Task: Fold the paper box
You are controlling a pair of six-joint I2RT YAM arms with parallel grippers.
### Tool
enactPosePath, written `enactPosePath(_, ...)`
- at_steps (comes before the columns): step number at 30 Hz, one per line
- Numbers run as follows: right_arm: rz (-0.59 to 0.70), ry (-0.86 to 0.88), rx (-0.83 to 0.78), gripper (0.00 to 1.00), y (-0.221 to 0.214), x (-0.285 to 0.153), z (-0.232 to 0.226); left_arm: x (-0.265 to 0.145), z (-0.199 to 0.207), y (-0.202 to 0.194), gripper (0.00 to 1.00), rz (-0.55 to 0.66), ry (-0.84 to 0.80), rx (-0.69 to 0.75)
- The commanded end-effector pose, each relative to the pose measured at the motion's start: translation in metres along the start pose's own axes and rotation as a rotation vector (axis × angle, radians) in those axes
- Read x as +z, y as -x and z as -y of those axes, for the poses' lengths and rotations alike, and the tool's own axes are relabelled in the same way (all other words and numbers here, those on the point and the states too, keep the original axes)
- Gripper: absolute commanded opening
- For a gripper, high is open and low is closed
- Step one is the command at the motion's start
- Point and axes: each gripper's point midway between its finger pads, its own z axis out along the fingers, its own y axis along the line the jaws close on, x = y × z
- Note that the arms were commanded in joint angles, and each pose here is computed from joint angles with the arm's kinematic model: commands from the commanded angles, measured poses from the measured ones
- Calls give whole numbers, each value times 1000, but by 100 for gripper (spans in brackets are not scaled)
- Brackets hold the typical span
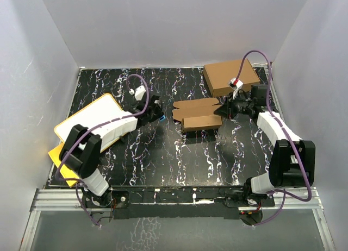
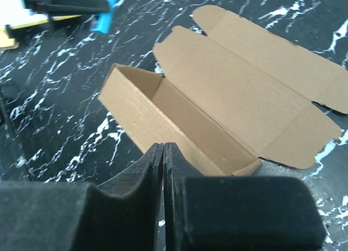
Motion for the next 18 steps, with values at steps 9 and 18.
enactPosePath(9,-112,-264,-195,8,22,44,41,-63,55,17,0,83,-458,93)
enactPosePath(18,-239,-201,-289,8,3,58,30,-80,68,22,0,94,-540,122)
